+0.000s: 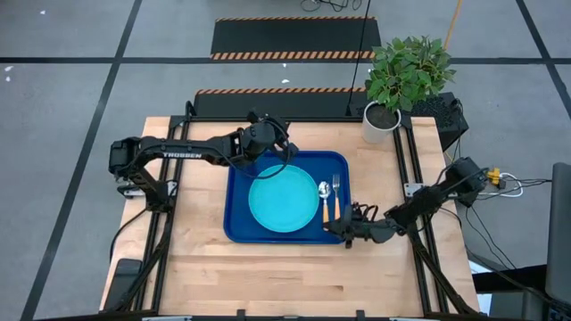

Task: Pick and place plate/cup/fork/spoon on tray
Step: Put the yellow spoon in the middle of the orange fork and light blue plate

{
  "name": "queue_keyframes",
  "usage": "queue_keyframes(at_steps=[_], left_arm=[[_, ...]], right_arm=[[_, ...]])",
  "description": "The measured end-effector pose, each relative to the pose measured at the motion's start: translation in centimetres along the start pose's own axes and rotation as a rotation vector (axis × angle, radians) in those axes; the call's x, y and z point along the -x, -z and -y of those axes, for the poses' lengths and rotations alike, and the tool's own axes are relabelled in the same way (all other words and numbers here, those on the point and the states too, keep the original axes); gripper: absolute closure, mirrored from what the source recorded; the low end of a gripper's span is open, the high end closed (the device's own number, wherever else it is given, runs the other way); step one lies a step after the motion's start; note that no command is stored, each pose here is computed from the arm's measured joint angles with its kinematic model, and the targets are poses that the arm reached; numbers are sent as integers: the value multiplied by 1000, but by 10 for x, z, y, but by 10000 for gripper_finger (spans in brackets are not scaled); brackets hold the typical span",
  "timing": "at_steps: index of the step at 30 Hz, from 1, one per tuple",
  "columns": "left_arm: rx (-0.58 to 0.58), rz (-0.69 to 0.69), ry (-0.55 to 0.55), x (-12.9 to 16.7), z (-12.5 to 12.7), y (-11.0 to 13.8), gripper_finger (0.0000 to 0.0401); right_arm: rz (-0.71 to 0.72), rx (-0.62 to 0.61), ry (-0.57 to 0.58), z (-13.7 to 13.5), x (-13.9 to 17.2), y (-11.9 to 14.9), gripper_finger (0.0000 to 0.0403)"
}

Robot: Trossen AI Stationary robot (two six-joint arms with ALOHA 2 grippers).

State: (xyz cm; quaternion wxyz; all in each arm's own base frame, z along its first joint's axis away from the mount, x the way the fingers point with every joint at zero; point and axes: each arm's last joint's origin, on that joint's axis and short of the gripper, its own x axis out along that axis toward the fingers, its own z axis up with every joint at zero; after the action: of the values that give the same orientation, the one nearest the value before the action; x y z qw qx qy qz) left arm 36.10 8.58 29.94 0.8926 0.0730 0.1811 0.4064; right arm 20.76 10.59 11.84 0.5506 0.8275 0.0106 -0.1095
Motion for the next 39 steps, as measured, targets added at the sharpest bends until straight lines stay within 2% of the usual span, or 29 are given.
queue_keyframes(at_steps=[7, 24, 39], left_arm=[[-8, -10, -6, -2, -2, 1, 327], [-7, -8, -6, -2, -2, 1, 327], [-14, -13, -6, -2, -2, 1, 327]], right_arm=[[59, -21, -34, 0, 0, -2, 389], [45, -73, -56, -7, -5, -2, 389], [61, -41, 9, -1, -6, -6, 383]])
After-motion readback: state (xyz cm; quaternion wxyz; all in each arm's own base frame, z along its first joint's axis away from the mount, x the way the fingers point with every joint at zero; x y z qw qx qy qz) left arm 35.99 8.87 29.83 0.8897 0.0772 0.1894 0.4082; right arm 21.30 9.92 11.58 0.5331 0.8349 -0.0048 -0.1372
